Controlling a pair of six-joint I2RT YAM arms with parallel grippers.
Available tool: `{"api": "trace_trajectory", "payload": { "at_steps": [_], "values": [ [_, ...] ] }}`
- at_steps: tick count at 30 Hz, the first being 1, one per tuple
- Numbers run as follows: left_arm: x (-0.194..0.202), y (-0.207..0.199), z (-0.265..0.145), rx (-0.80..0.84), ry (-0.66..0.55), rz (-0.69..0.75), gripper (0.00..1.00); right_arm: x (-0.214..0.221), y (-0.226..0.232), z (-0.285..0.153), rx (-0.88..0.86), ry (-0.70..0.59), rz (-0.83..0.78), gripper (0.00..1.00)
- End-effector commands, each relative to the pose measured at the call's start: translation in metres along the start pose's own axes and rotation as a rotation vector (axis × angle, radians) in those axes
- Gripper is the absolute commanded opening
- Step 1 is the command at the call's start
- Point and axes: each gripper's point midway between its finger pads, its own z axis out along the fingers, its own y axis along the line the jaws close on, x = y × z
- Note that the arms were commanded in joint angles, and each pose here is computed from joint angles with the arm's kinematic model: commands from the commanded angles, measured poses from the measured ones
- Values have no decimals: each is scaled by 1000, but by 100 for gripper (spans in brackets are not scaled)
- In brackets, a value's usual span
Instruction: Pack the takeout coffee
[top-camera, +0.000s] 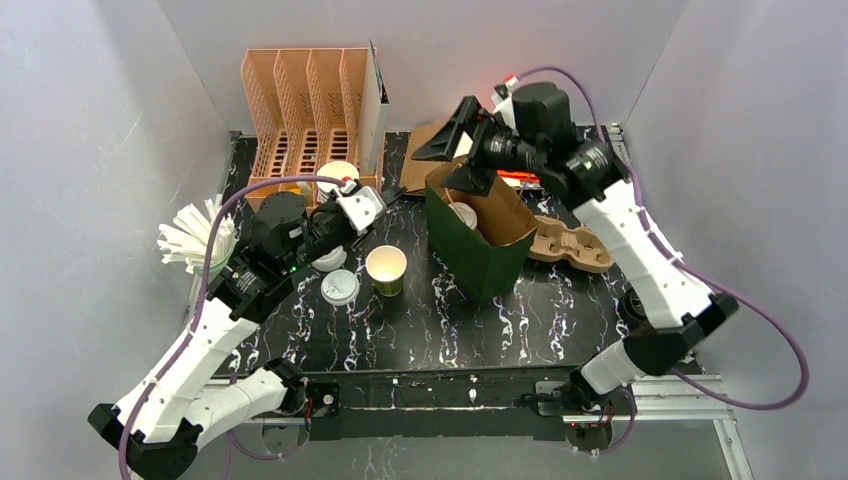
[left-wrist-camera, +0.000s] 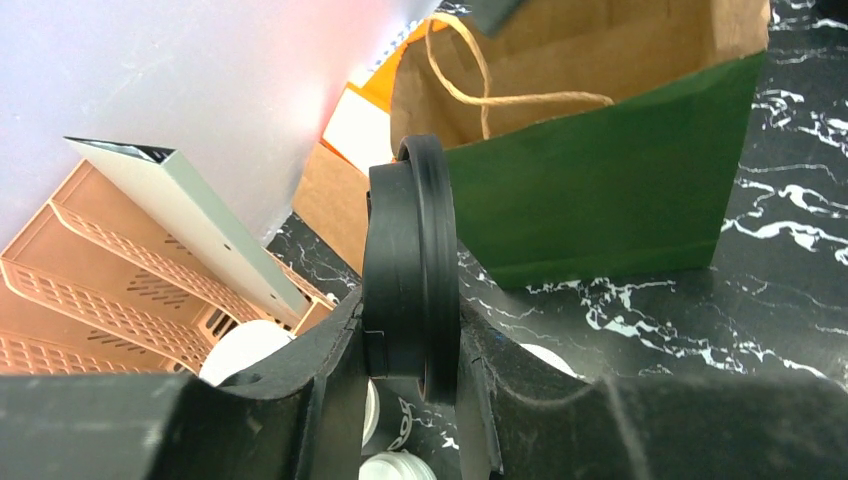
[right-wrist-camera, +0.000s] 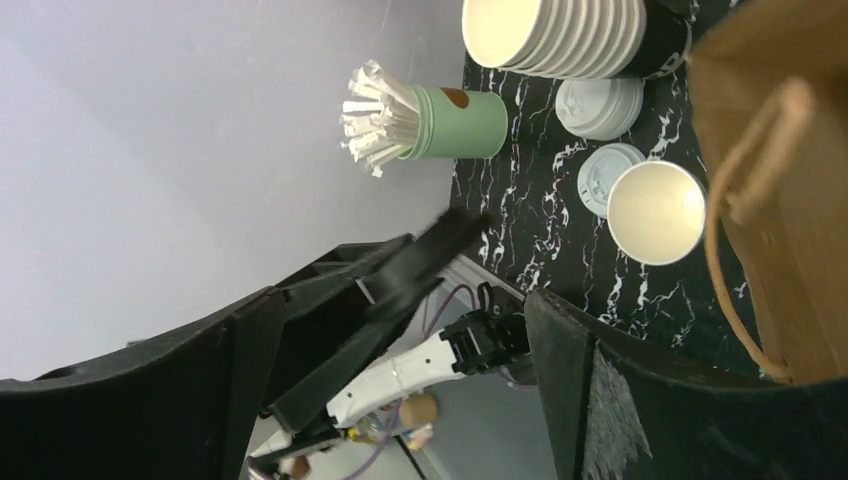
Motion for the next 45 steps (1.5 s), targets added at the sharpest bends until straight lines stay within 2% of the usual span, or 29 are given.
{"api": "trace_trajectory", "payload": {
  "at_steps": [1,7,10,14,20,30,45],
  "values": [
    [4,-12,-5,60,-1,39,19,12,7,-10,15,194,-238,98],
    [-8,-23,-5,130,-49,32,21,24,33,-15,-275,423,-393,98],
    [-15,-30,-6,173,-78,22,22,27,30,-10,-326,452,-445,98],
    [-26,-47,-9,271,-138,45,24,26,21,-2,-346,449,-519,98],
    [-35,-68,-14,400,-221,118,24,50,11,1,-404,579,-514,98],
    [-32,-68,-6,413,-214,148,24,84,-8,3,-410,730,-439,98],
    [-24,-57,-1,373,-176,246,27,100,-19,-1,-410,774,-424,96]
  ]
}}
